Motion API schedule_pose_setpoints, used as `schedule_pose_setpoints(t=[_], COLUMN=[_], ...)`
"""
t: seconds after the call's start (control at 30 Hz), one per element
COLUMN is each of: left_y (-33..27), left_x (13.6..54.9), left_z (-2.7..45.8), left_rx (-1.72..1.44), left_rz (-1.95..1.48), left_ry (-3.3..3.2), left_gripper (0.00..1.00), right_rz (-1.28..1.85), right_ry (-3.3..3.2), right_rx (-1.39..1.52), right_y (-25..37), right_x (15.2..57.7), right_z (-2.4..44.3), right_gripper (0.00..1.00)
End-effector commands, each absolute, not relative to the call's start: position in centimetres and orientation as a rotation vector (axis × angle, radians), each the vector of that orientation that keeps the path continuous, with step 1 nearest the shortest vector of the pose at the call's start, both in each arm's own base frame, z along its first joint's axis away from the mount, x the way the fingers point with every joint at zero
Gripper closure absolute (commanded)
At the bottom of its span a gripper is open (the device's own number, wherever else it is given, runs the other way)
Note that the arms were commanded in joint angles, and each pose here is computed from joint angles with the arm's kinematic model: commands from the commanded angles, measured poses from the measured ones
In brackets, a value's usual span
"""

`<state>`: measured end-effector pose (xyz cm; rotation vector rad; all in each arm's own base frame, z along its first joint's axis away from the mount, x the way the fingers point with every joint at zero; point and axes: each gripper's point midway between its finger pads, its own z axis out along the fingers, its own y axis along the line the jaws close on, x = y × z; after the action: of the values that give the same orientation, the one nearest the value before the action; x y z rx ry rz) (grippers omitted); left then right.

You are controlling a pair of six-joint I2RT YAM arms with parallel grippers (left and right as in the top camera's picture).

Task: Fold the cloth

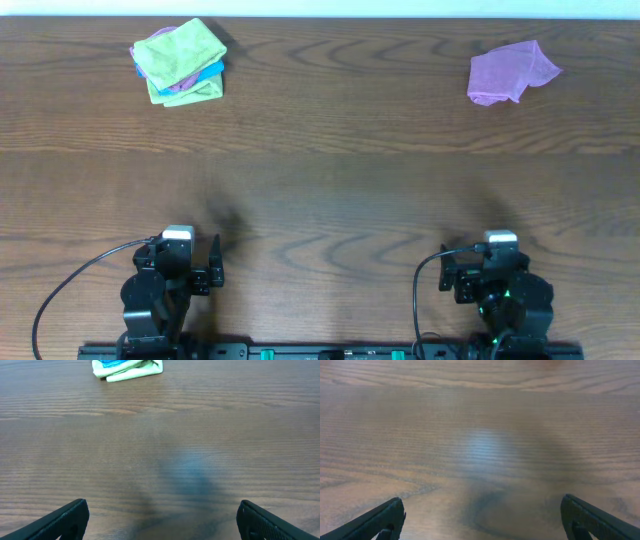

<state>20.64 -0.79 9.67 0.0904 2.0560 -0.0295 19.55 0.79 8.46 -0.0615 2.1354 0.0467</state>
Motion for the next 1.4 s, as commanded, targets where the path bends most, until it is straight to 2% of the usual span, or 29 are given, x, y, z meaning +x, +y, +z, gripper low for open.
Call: schedule_pose_setpoints(t=[0.0, 0.3, 0.47, 0.8, 1.07, 1.37], left_y=[-0.9, -0.9, -0.9, -0.9, -0.9, -0.9], left_x=[20.7, 20.7, 20.7, 20.7, 20.7, 20.7], left_z=[9.4, 9.4, 9.4, 9.4, 9.4, 9.4], left_rx=[0.113, 0.113, 0.113, 0.113, 0.113, 0.113], left_rz=[-0.019, -0.019, -0.019, -0.019, -0.019, -0.019], left_ry=[2.055, 2.055, 2.055, 2.055, 2.055, 2.055], left_gripper=[0.05, 0.05, 0.05, 0.05, 0.05, 0.04], right_rz=[0.035, 0.028, 0.032, 0.027, -0.003, 0.016], right_ry=[2.141, 2.287, 2.431, 2.530, 2.558, 2.568], right_rx=[0.015, 0.251, 0.285, 0.396, 0.488, 0.508], right_y=[0.0, -2.4, -3.3, -7.0, -12.0, -14.9], right_x=[19.7, 21.3, 25.2, 34.7, 42.6, 49.8], right_z=[8.8, 14.3, 18.0, 20.8, 19.4, 14.8], right_gripper=[0.01, 0.01, 0.01, 0.01, 0.01, 0.01])
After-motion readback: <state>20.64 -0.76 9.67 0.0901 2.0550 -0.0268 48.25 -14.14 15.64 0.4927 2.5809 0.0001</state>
